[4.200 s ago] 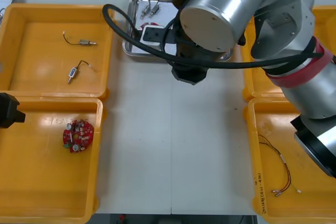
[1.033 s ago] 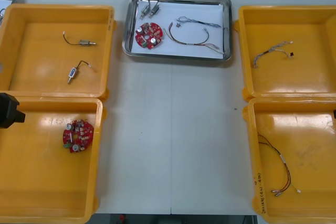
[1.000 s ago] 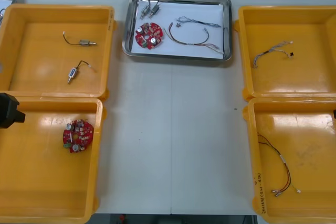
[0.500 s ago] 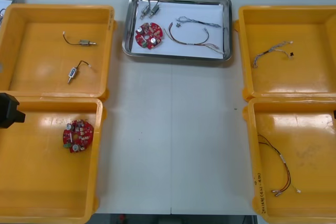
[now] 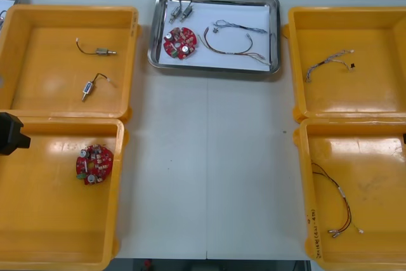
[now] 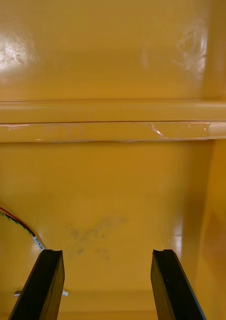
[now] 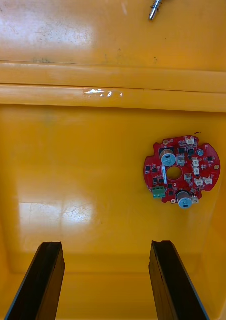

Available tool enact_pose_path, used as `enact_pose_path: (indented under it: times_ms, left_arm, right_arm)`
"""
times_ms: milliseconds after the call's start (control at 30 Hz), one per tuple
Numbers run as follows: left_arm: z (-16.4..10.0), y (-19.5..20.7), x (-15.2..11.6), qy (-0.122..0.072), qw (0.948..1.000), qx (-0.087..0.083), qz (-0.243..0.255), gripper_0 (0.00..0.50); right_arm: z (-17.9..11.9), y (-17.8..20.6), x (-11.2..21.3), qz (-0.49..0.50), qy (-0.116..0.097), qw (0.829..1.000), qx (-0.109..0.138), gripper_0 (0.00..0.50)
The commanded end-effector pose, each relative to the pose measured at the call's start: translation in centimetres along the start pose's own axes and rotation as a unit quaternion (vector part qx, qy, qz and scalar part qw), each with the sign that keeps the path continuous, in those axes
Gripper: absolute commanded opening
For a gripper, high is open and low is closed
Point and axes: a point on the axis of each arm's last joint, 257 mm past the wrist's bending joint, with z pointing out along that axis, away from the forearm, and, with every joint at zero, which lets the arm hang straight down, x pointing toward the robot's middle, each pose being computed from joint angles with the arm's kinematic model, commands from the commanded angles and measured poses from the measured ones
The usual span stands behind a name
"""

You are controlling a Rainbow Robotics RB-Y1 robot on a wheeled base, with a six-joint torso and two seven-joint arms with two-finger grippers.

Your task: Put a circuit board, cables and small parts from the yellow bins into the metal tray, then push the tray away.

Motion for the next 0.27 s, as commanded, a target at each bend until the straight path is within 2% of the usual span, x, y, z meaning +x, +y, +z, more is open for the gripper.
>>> enact_pose_path:
  times_ms: [33, 267]
  left_arm:
    - [-1.35, 1.38, -0.28, -0.01, 0.9985, -0.023, 0.048, 0.5]
    - [-1.35, 1.38, -0.28, -0.01, 0.9985, -0.023, 0.048, 0.5]
  right_arm:
    - [-1.17, -1.01, -0.17, 0.018, -0.01, 1.0, 0.017, 0.5]
    - [-1.17, -1.01, -0.17, 0.018, -0.01, 1.0, 0.017, 0.5]
